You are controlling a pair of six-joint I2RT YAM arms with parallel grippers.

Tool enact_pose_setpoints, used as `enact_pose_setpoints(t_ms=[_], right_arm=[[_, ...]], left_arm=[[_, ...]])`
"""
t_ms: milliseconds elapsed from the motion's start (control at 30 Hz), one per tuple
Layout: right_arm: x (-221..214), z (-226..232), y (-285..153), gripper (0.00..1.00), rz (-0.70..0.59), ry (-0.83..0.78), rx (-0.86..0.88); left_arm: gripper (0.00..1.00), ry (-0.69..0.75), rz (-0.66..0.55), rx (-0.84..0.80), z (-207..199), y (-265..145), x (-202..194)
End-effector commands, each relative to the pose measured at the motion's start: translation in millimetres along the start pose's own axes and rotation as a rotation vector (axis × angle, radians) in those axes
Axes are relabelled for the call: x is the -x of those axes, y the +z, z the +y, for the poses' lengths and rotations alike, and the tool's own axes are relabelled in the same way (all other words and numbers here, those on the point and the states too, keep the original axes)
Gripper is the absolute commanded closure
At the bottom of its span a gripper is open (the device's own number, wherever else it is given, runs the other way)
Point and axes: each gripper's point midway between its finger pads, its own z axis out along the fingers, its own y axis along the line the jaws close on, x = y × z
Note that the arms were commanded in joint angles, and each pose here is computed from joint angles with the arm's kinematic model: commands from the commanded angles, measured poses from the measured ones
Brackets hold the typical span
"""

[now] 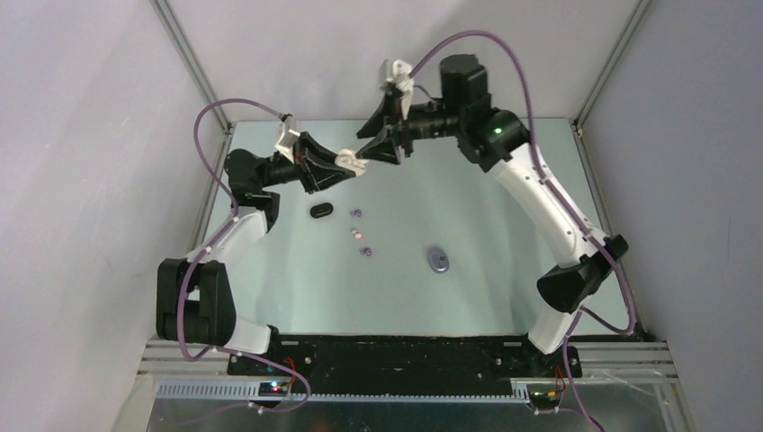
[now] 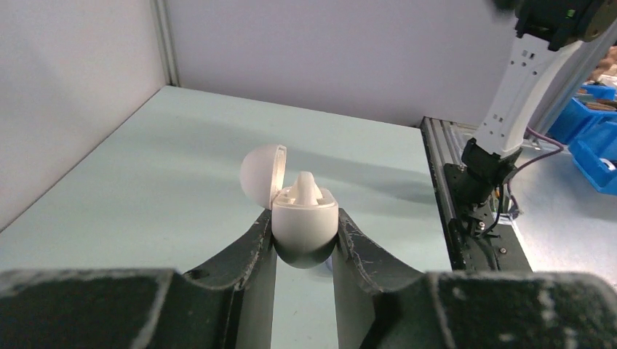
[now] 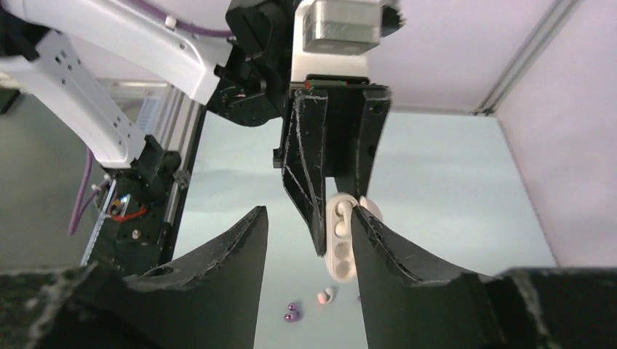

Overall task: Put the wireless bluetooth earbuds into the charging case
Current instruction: Insert the left earbud at the center of the board, then pick up the right earbud from the center of the board.

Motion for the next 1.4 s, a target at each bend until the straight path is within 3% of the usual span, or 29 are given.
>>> enact_pose_setpoints(t_ms=[0,100,267,433,533,700,900,1267,1367], right_arm=[[57.0,0.9,-43.8,0.49,-0.125,-0.04,-0.047],[36.0,-16.1,-53.6,0.51,-0.093,-0.037,-0.129],[-48.1,-46.6,-58.4,0.6,0.064,-0.014,-0.33],[-131.5,-44.9,-42.1,0.71,0.24,0.092,-0.292],[-189.0,-44.1,-25.0,0.76,0.378,0.219,-0.248],[-236.7,-61.2,8.0,0.78,0.408,0.633,-0.343],[-302.9,-76.5,37.5,0.76,0.512,0.855,-0.463],[-347.6,-55.7,71.5,0.72,0.589,0.928,-0.424],[-341.4,-46.8,79.0,0.72,0.55,0.907,-0.31]], left_arm=[[1.0,0.015,-0.007,0.064,17.2,-11.9,11.8],[1.0,0.023,-0.001,0.09,12.3,-22.1,14.5],[1.0,0.055,-0.048,0.224,8.3,-46.9,26.2],[1.0,0.125,-0.09,0.278,-13.9,-51.2,41.1],[1.0,0.152,-0.102,0.319,-19.2,-54.8,43.1],[1.0,0.073,-0.097,0.408,-11.0,-65.1,35.4],[1.0,0.026,-0.031,0.444,-11.7,-71.5,14.8],[1.0,-0.004,0.019,0.473,-19.2,-77.1,5.5],[1.0,0.001,0.015,0.477,-21.4,-77.8,9.0]])
